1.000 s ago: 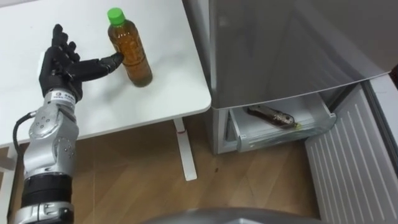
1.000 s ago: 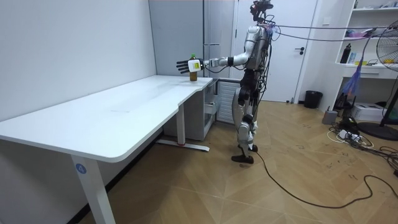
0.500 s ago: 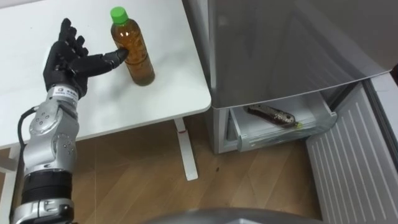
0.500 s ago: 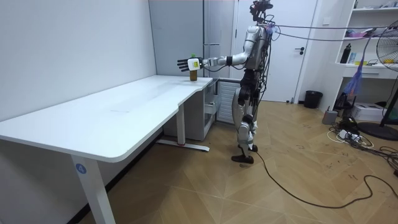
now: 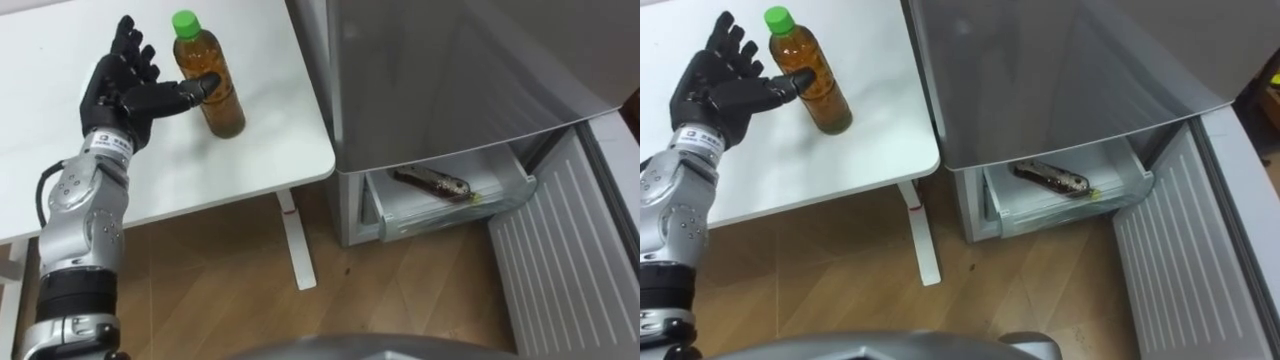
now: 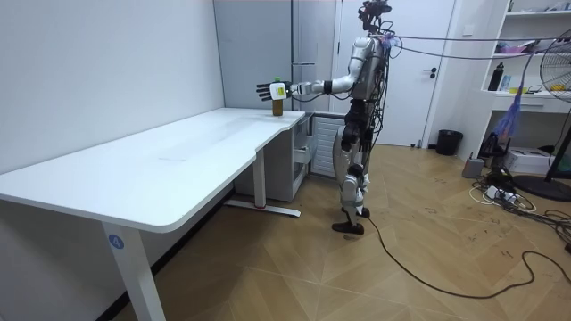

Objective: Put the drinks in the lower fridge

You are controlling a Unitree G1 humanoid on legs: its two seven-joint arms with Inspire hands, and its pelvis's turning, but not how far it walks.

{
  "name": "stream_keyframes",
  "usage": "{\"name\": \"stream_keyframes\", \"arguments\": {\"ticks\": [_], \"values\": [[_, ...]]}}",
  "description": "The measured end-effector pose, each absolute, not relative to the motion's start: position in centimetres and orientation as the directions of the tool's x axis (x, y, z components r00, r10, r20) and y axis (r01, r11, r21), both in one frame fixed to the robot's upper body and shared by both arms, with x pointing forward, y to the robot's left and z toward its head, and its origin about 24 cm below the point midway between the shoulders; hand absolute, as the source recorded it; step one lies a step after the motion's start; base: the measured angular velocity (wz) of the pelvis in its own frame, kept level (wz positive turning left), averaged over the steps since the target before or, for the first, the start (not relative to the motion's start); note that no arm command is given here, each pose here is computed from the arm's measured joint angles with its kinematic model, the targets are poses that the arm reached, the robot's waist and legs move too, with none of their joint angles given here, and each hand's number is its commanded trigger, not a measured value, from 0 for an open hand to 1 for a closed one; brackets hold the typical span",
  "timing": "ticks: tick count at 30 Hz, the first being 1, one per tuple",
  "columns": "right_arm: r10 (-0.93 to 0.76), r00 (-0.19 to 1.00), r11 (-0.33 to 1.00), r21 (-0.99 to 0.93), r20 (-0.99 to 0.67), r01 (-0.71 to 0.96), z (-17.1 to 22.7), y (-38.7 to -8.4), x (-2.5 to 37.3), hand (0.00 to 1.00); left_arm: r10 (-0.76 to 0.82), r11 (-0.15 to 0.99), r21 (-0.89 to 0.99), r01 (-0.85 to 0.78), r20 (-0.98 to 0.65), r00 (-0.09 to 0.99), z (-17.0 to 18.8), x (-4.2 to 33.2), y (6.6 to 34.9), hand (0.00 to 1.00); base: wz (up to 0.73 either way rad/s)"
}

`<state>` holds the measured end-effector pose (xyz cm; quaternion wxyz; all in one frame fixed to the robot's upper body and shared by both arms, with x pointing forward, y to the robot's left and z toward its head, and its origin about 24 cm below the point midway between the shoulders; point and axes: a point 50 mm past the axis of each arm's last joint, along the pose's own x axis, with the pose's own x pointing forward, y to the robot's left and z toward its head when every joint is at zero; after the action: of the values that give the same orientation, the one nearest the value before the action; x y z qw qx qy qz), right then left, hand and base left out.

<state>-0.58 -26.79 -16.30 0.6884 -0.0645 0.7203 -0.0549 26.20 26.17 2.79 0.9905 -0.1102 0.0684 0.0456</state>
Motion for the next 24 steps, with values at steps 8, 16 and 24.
{"name": "stream_keyframes", "arguments": {"ticks": [8,16,24], "values": [[-0.168,-0.045,0.986,-0.168,-0.985,-0.017,-16.3,-26.8,-0.6,0.00,0.043,0.961,-0.264,-0.080,-0.143,0.989,2.8,26.2,26.0,0.00,0.00],[-0.173,-0.036,0.985,-0.172,-0.984,-0.019,-16.3,-26.8,-0.4,0.00,-0.007,0.957,-0.288,-0.032,-0.133,0.991,2.8,26.3,25.4,0.00,0.00],[-0.173,-0.037,0.985,-0.173,-0.984,-0.023,-16.3,-26.8,-0.4,0.00,-0.034,0.958,-0.287,-0.005,-0.131,0.991,2.8,26.4,25.1,0.00,0.00]]}}
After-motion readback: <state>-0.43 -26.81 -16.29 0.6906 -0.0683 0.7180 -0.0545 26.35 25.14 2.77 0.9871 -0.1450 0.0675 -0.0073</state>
